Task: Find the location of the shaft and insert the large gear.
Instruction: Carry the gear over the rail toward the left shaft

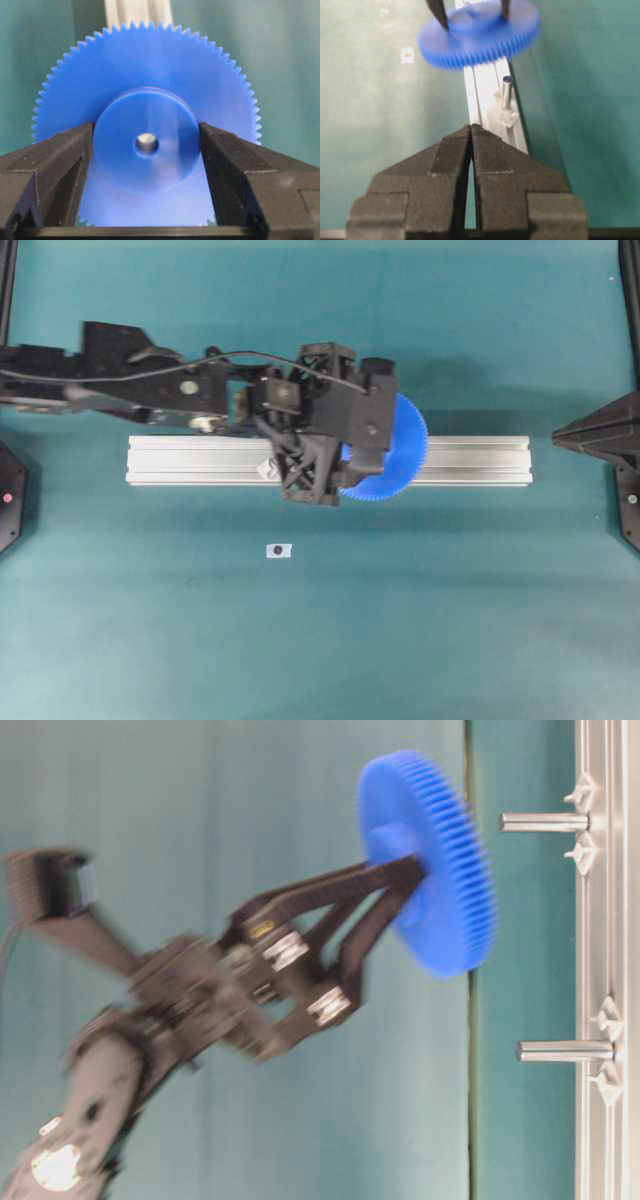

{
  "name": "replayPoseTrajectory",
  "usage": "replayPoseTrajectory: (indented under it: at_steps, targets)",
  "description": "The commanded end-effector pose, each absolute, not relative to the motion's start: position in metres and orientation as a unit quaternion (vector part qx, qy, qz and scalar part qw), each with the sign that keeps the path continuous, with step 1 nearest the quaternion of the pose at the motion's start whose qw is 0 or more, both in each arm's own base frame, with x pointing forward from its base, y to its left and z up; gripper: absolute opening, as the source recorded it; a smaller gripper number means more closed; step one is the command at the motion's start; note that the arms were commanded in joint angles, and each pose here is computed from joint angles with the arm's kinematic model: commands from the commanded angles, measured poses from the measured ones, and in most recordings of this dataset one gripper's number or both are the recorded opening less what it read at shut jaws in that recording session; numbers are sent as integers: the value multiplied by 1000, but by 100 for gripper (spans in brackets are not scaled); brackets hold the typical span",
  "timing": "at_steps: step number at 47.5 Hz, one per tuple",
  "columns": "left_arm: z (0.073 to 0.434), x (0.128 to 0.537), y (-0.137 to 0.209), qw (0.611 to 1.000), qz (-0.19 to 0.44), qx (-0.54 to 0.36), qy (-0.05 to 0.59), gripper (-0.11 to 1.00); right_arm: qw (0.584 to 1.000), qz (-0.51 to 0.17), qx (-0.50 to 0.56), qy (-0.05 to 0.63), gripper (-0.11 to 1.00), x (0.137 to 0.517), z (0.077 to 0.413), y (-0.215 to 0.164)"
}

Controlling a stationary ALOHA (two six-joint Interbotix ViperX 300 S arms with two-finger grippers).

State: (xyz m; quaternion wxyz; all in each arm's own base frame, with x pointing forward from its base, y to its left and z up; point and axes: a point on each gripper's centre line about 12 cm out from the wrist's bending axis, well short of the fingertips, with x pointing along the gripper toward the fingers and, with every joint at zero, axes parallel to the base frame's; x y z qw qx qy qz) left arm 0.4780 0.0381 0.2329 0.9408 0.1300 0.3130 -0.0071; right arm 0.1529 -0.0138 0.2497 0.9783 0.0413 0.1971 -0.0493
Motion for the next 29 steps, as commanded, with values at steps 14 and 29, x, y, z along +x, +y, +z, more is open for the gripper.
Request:
replayPoseTrajectory:
  at_steps: [14, 29]
  targets:
    - [235, 508, 55, 947, 9, 131, 292, 71, 980, -53, 45, 188, 7, 152, 253, -15]
    - [222, 511, 57, 942, 8, 129, 309, 71, 979, -60, 46, 187, 7, 151, 253, -17]
